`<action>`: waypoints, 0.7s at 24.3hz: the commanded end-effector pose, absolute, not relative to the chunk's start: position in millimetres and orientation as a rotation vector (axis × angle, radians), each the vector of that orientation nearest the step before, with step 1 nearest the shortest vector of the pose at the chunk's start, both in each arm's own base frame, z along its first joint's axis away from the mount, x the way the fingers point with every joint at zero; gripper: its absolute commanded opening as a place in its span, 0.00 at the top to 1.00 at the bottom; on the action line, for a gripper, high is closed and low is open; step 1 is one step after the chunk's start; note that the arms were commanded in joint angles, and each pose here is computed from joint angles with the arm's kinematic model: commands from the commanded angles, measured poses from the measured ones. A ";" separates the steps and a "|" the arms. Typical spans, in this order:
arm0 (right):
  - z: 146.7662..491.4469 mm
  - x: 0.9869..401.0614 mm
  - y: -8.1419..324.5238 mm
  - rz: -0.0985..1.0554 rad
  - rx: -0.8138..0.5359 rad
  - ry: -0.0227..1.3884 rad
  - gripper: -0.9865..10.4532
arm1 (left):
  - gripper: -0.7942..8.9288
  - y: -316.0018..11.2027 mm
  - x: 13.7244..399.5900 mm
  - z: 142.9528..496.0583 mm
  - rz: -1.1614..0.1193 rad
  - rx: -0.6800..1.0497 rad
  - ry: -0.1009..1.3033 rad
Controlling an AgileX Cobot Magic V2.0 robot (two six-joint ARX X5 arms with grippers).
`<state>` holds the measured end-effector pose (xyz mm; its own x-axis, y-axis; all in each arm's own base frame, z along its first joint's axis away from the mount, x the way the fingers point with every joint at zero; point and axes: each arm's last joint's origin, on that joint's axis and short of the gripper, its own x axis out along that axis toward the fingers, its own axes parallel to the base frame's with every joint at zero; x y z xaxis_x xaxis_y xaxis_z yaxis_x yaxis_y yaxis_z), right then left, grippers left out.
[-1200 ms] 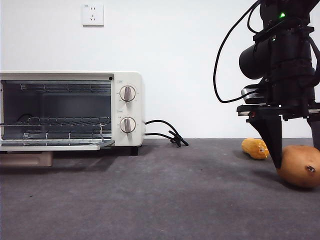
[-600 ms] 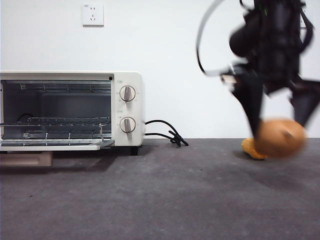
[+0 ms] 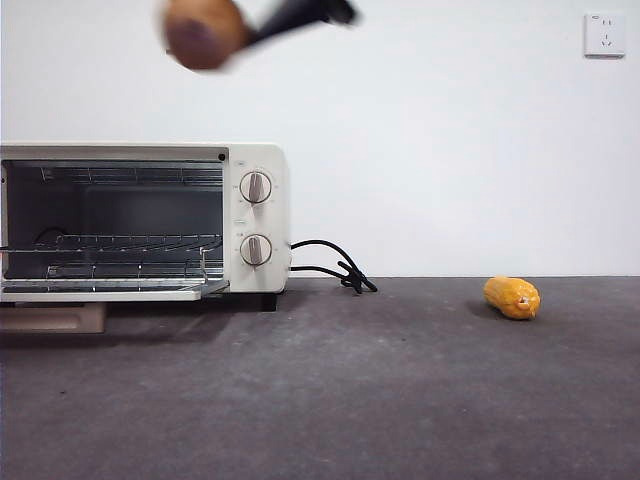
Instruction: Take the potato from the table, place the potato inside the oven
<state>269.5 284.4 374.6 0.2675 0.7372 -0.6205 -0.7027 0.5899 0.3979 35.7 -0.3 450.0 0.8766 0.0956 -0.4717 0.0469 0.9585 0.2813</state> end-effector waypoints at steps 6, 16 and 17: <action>343.8 302.7 355.4 1.007 0.165 0.720 0.89 | 0.92 4.5 19.1 450.7 0.010 0.291 0.444; 280.4 356.2 413.1 1.011 0.173 0.736 0.89 | 0.92 3.5 20.4 444.4 -0.023 0.319 0.456; 275.0 359.9 415.8 0.999 0.169 0.733 0.89 | 0.92 3.2 21.5 442.9 -0.022 0.328 0.463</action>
<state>355.8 411.9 286.6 0.3247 0.8208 -0.4700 -0.7149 0.5384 0.4463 20.7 3.4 444.5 0.8957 0.0507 -0.4418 0.0880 0.9536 0.2879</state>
